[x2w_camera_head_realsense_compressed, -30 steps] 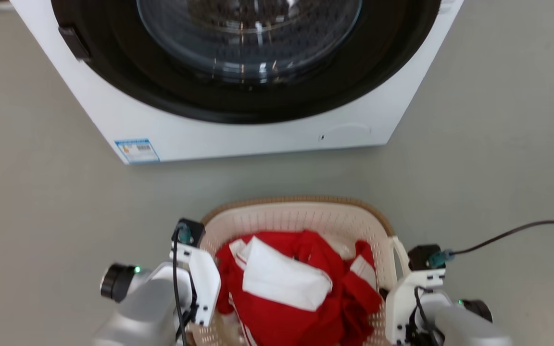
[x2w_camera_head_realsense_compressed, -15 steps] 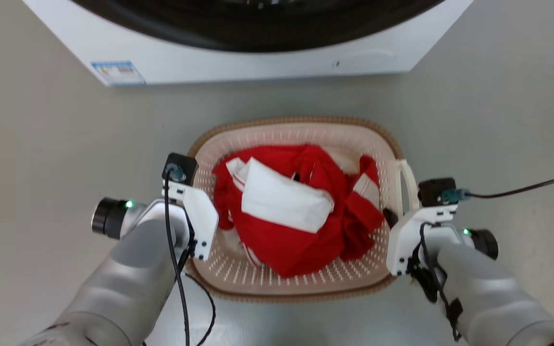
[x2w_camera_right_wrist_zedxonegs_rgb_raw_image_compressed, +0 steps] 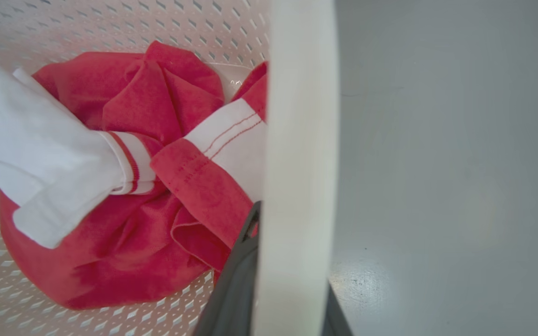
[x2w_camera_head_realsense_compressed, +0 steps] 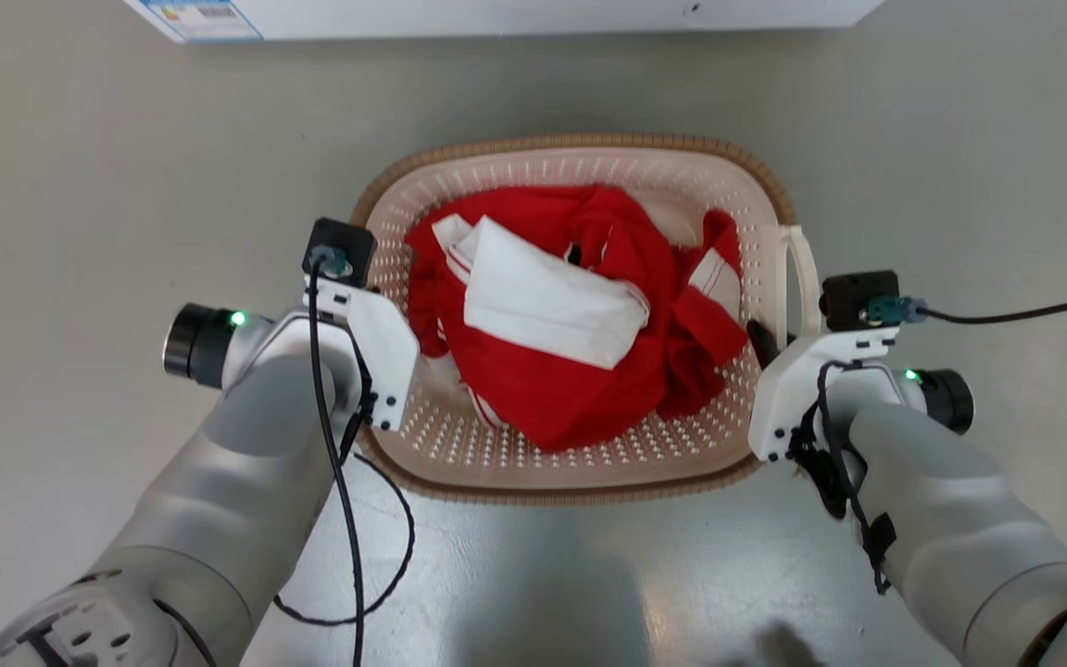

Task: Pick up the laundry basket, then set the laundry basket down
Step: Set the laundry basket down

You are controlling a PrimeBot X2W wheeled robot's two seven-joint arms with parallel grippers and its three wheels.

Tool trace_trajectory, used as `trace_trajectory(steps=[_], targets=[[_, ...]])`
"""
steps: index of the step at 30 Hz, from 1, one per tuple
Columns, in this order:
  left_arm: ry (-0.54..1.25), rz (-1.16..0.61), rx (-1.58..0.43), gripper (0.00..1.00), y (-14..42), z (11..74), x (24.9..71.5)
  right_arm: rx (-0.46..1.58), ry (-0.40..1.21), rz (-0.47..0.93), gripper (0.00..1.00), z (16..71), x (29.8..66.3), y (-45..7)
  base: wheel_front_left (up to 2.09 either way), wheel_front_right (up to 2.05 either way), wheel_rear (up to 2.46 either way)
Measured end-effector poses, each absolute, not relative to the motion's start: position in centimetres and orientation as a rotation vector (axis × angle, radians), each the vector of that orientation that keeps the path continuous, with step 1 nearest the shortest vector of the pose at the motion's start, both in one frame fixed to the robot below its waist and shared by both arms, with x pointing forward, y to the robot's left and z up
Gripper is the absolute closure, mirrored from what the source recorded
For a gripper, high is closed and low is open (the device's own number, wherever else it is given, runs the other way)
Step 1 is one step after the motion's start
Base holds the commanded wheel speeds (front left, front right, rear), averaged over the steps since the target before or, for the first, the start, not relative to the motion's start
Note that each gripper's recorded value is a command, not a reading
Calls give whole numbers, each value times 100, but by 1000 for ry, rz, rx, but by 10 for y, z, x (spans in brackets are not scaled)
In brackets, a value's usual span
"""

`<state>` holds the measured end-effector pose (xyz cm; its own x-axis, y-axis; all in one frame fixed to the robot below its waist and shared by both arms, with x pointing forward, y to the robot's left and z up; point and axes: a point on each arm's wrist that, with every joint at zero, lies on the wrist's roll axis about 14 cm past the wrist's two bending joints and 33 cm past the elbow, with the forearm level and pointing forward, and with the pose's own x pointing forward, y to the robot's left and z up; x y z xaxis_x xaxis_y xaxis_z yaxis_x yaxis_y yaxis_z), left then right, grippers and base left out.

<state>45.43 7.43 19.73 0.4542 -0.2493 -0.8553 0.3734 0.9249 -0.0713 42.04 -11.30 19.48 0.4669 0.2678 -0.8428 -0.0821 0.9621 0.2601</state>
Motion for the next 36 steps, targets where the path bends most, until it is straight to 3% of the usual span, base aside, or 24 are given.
trace_trajectory(steps=[36], targets=[[1062,-367,141,100,79,145,485,199,1087,207,100,139,449,-113,0,0,0]])
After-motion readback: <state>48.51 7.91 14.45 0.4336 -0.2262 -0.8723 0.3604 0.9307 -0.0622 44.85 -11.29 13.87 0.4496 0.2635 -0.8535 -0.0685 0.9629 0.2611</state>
